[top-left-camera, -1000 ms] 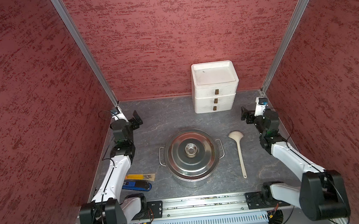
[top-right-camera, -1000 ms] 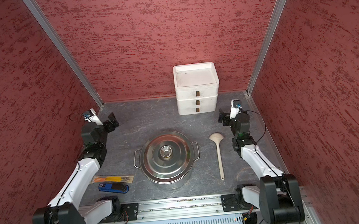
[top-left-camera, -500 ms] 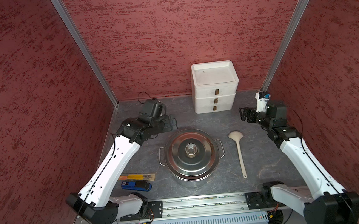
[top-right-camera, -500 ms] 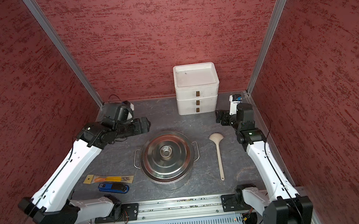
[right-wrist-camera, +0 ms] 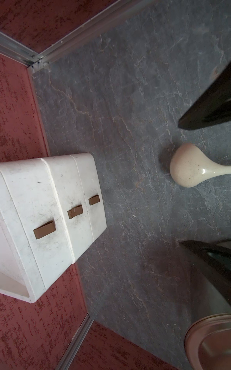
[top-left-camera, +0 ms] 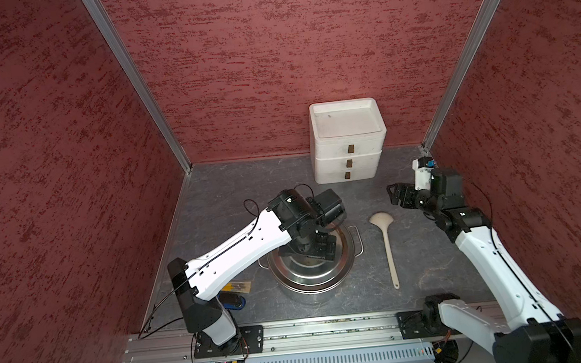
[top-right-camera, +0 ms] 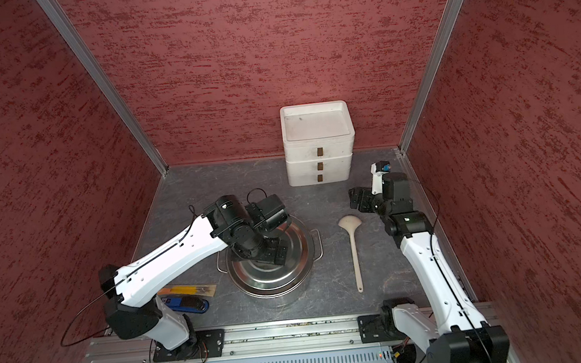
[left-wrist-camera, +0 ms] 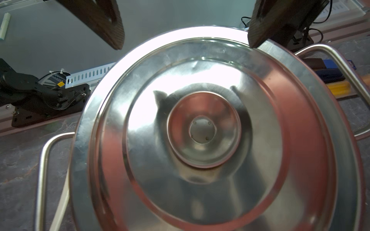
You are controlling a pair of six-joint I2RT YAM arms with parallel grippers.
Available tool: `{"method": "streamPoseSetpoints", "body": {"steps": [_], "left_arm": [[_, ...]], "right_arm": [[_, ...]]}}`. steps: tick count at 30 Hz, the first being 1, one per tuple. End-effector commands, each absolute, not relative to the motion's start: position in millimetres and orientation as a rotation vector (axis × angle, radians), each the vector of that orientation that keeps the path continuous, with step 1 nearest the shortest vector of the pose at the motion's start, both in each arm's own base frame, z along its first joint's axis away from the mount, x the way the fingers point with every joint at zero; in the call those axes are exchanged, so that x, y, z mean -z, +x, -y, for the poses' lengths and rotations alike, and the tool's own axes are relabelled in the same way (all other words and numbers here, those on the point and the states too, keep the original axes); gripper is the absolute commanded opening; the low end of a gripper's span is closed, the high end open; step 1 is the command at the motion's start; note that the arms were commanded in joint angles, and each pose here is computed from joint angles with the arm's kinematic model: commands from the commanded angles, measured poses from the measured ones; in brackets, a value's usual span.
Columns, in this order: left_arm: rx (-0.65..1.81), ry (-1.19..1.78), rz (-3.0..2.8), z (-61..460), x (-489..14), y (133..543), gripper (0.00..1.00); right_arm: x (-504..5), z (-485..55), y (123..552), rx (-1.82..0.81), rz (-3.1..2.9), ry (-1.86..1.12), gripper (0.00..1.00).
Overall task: Stir the soup with a spoon
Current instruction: Pick up the lid from the pan.
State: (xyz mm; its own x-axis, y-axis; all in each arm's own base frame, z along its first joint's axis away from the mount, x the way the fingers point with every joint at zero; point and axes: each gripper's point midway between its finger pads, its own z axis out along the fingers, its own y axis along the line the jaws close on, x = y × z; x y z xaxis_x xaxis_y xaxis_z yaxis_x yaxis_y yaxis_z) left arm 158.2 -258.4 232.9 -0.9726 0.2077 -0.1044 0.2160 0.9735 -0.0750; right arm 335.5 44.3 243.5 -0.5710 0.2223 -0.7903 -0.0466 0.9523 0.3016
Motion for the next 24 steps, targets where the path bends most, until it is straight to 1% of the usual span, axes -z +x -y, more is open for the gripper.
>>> {"method": "streamPoseSetpoints", "body": {"steps": [1, 12, 21, 24], "left_arm": [[0.012, 0.234, -3.079, 229.8, -239.1, 155.8, 0.97], [-0.017, 0.318, -3.094, 236.5, -220.9, 189.9, 0.94], [-0.003, 0.414, -3.125, 252.1, -207.9, 202.3, 0.9], [-0.009, 0.422, -3.141, 252.0, -204.7, 202.0, 0.86]], "right_arm": [[-243.4, -45.0, 327.9, -0.36, -2.159, 0.129, 0.91], [-244.5, -37.1, 316.6, -0.322, -2.139, 0.167, 0.89], [-236.2, -33.0, 316.1, -0.317, -2.146, 0.221, 0.87], [-235.6, -31.7, 317.5, -0.306, -2.149, 0.223, 0.86]]}}
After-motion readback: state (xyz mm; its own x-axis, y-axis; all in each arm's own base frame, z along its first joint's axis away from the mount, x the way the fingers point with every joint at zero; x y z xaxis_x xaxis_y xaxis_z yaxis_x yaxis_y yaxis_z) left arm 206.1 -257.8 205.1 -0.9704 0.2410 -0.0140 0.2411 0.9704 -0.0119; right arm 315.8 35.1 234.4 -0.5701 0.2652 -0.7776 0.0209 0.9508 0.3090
